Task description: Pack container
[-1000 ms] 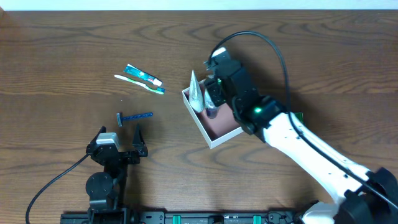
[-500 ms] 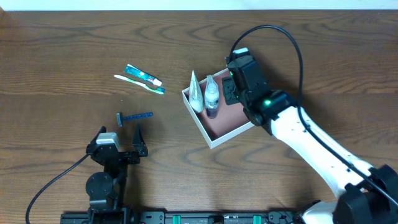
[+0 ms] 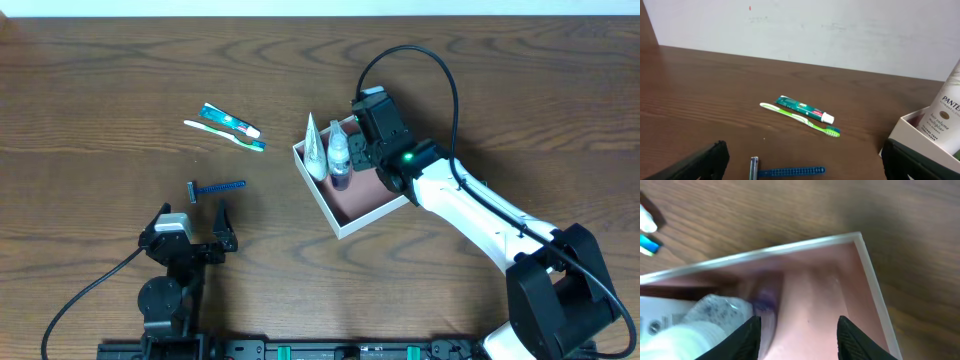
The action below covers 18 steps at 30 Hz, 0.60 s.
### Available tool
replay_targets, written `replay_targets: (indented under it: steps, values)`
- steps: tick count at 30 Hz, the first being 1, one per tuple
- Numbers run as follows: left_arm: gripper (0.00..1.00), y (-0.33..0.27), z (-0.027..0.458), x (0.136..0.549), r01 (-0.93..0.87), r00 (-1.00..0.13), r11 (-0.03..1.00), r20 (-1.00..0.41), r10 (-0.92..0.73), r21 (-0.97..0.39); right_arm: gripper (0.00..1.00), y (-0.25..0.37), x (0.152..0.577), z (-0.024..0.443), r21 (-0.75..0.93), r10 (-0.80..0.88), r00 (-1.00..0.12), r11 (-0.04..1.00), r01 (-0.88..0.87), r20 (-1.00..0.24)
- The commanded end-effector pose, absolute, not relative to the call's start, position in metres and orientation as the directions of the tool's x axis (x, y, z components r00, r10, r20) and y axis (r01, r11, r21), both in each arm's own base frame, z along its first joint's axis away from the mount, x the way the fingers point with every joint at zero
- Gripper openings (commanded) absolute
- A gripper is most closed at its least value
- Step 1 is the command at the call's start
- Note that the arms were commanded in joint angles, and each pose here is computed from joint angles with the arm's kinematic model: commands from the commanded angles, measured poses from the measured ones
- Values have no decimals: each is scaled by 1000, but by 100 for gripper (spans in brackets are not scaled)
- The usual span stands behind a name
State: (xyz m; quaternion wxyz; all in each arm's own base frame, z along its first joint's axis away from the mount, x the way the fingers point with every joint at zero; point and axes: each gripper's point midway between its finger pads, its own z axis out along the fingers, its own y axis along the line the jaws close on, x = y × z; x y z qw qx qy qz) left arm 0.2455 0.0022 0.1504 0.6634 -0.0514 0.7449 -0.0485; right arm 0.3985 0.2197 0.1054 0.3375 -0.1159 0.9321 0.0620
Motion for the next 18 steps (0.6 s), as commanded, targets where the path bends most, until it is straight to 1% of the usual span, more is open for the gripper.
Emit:
replay_targets:
  steps: [1,5,10,12,16,18]
  values:
    - [98,1,134,245,-11,-167,991,-977,-130,-130,46,228,401,108,54,-199,-733,950,-306,-651]
    - [98,1,134,245,-11,-167,991,-977,-130,-130,45,236,400,109,58,-244,-714,927,-371,-656]
    - [98,1,134,245,-11,-167,991,-977,-130,-130,46,237,399,109,36,-282,-699,915,-402,-657]
    - [98,1,134,245,-11,-167,991,-977,-130,-130,48,237,399,109,28,-291,-695,912,-408,-658]
    - [98,1,134,245,-11,-167,991,-977,-130,-130,59,223,405,108,2,-277,-704,930,-368,-654]
    - [98,1,134,245,-11,-167,991,-977,-130,-130,59,208,408,106,-13,-241,-726,952,-305,-645]
